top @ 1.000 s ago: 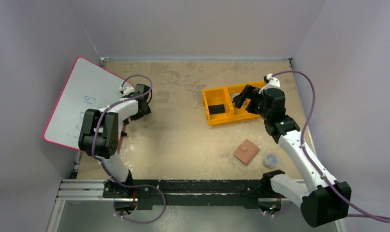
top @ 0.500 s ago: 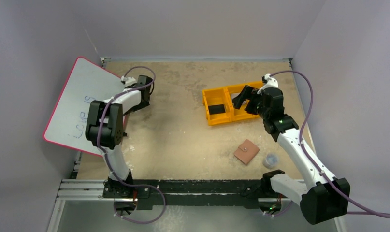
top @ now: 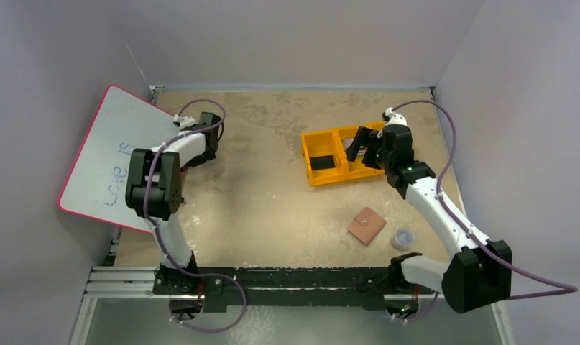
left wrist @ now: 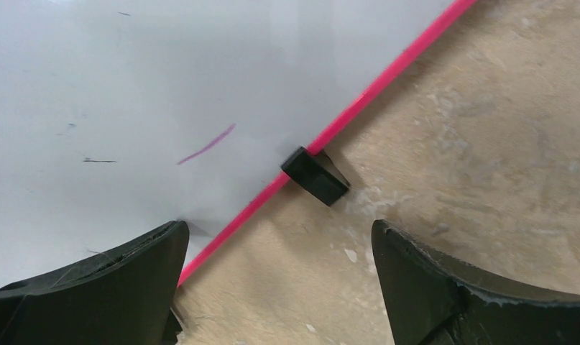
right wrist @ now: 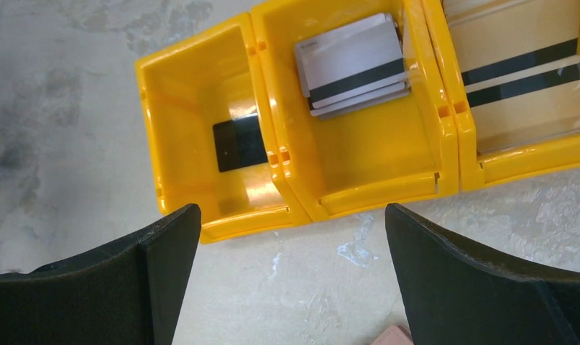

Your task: Take the credit cards out of the card holder

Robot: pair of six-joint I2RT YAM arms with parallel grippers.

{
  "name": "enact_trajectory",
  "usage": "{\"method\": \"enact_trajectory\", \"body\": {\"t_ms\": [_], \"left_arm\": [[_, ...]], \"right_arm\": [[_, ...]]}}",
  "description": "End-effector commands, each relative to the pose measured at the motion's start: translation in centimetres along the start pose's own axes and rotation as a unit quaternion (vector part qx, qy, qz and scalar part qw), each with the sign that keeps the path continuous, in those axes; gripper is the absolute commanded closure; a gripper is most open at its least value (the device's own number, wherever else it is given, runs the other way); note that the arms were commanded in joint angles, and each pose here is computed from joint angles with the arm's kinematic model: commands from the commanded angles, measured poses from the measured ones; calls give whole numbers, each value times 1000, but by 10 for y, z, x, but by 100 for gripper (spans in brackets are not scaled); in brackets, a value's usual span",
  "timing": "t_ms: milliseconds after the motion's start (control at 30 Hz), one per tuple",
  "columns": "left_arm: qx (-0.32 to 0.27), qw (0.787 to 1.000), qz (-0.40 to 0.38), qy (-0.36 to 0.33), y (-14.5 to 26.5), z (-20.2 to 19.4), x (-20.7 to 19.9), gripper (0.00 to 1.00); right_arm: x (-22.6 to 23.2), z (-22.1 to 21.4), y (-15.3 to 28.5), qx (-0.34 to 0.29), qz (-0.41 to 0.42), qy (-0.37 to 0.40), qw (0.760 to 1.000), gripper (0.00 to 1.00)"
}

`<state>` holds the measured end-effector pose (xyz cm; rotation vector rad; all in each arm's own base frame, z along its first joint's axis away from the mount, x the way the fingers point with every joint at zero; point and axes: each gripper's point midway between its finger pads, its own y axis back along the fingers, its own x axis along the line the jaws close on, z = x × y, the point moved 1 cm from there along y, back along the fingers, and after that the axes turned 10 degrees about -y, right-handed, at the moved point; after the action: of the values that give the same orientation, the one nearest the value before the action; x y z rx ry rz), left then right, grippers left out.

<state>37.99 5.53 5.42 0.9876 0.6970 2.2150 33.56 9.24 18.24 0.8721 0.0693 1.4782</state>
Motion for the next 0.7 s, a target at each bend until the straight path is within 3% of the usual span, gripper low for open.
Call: {"method": "enact_trajectory", "body": {"t_ms": [0,167,300,467,667], "left_arm": [[-22,997,-71,18,25,18,-15,2],[-107,984,-140,-20,108,33,-49,1],[-122,968,-219,11,147,32,-53,1],[-131,943,-306,11,176,16,-41,0],[-178,940,-289,22,200,28,11,0]], "right_arm": [[6,17,-7,-9,-5,12,1000,0],[19,12,-31,28,20,43,998,0],[21,9,-52,54,17,54,997,0],[31,-4,-76,94,44,62,993,1],[49,-20,-91,132,94,48,986,3]]}}
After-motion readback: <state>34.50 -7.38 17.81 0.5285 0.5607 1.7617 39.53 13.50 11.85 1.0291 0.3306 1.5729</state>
